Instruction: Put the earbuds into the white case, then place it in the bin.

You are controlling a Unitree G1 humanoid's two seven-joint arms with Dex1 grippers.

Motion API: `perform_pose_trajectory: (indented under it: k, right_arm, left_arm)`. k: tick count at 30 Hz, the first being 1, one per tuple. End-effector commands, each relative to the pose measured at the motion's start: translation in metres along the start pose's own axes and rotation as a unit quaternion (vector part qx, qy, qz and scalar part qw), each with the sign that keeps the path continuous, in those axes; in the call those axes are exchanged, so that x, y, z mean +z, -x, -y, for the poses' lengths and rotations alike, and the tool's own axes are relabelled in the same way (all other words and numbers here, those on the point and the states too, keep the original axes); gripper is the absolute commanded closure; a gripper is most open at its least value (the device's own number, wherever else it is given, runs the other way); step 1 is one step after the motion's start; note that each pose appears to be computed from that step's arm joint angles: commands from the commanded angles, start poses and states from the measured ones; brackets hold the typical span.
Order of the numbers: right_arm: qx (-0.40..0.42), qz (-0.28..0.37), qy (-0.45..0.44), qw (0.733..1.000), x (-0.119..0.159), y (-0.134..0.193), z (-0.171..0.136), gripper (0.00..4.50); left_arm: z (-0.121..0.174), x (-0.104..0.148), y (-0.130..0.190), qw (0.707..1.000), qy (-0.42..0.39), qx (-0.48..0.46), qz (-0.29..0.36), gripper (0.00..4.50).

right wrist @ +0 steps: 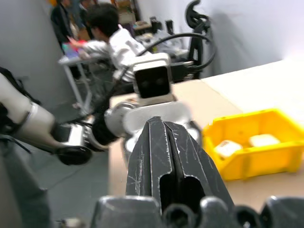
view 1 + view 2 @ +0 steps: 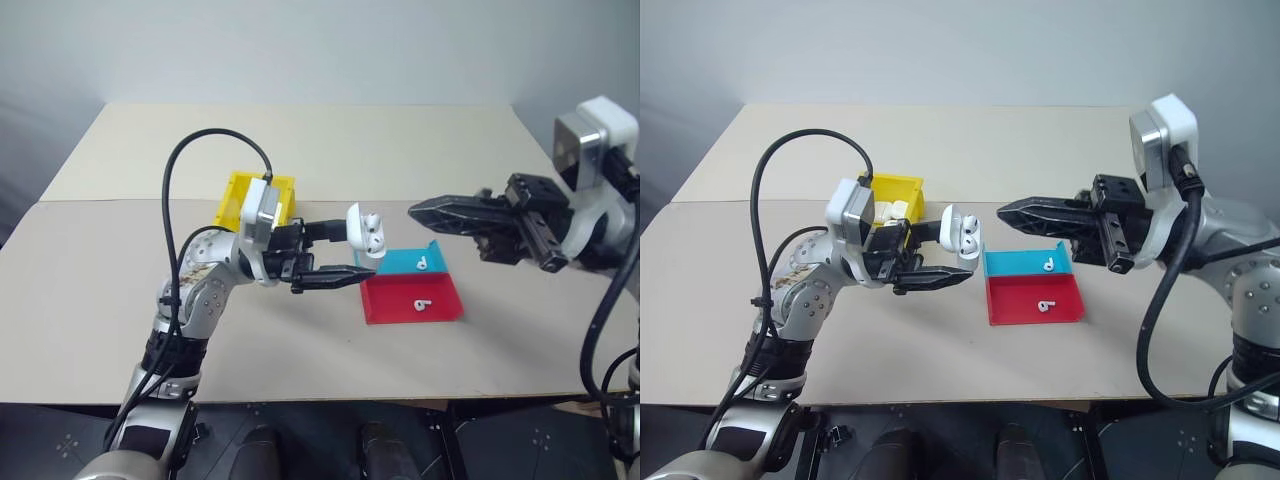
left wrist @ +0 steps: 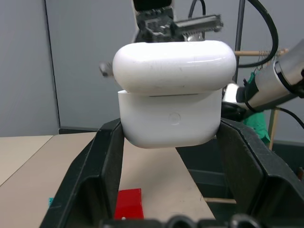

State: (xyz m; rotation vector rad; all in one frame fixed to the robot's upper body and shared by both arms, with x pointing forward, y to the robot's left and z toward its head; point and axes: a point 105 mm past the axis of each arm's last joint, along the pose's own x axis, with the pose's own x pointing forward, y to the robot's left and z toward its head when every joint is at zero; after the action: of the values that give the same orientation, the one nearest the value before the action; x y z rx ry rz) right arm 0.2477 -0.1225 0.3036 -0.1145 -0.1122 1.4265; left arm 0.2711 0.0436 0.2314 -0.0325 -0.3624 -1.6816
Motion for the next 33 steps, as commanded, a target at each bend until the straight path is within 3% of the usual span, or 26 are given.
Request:
perform_pose_trajectory:
  k: [1,9,16,22,33]
  right_arm:
    - [0.022,-0.041,0.068,0.997,0.007,-0.009,0.003,4.46]
    - [0.092,-0.085,0.133,0.983,0.022,-0.046,0.008,4.46]
    - [0.147,-0.149,0.175,0.962,0.014,-0.063,0.008,4.46]
    - [0.162,-0.191,0.191,0.949,0.003,-0.058,0.007,4.46]
    - [0.149,-0.199,0.191,0.95,0.004,-0.042,0.007,4.46]
  left_arm:
    - [0.004,-0.003,-0.002,1.0,-0.014,-0.015,-0.005,1.8]
    - [0.004,-0.012,-0.008,1.0,-0.013,-0.018,-0.011,1.8]
    - [0.0,-0.011,-0.007,1.0,-0.013,-0.017,-0.007,1.8]
    - [-0.002,-0.008,-0.006,1.0,-0.012,-0.007,0.002,1.8]
    - [-0.005,-0.004,-0.004,1.0,-0.016,0.005,0.008,1.8]
